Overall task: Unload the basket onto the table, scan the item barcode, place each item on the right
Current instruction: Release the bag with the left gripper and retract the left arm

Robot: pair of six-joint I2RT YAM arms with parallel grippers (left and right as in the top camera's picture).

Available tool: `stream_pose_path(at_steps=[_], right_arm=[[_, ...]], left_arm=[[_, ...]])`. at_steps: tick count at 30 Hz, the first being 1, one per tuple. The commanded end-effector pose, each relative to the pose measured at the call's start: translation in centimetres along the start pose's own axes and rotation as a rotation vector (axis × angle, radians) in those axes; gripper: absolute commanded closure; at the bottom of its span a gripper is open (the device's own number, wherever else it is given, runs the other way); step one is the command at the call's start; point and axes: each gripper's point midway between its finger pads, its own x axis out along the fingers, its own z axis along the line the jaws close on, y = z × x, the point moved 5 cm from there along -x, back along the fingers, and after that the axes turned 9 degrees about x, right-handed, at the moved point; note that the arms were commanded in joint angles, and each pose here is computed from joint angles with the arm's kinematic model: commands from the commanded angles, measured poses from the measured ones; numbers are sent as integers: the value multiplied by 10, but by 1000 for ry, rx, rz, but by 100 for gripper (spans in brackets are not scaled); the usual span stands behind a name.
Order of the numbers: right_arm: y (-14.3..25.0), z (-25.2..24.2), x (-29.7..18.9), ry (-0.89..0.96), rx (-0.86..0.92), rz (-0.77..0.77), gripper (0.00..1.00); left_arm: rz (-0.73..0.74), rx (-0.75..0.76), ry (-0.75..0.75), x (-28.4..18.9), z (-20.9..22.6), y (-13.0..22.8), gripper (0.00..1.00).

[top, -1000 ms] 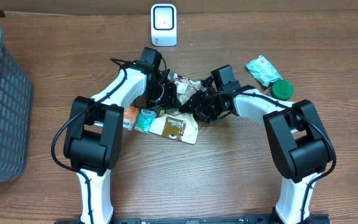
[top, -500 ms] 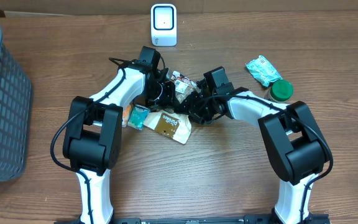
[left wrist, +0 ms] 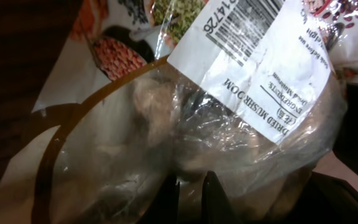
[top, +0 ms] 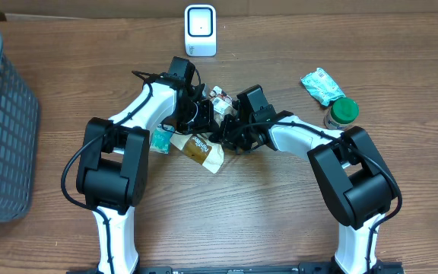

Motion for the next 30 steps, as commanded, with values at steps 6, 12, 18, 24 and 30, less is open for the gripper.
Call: stream_pose_path(at_steps=[6,12,18,24,30], right_arm=[[18,7,-15,-61,-175,123,96],[16,12,-52,-64,-302,92,96],[19,14,-88,-129,-533,114,96],[31,20,-123,-136,-790,144,96],[47,41,-156,-139,-930,157,96]], left_arm=[[19,70,49,-44,-10,-21,96],[-35,140,41,-122,-18,-40,96],[-58,115,-108,-169,4,-41,96],[-14,-51,-316,-191,53,-26,96],[-98,-181,-318,-231,82,-17,95]])
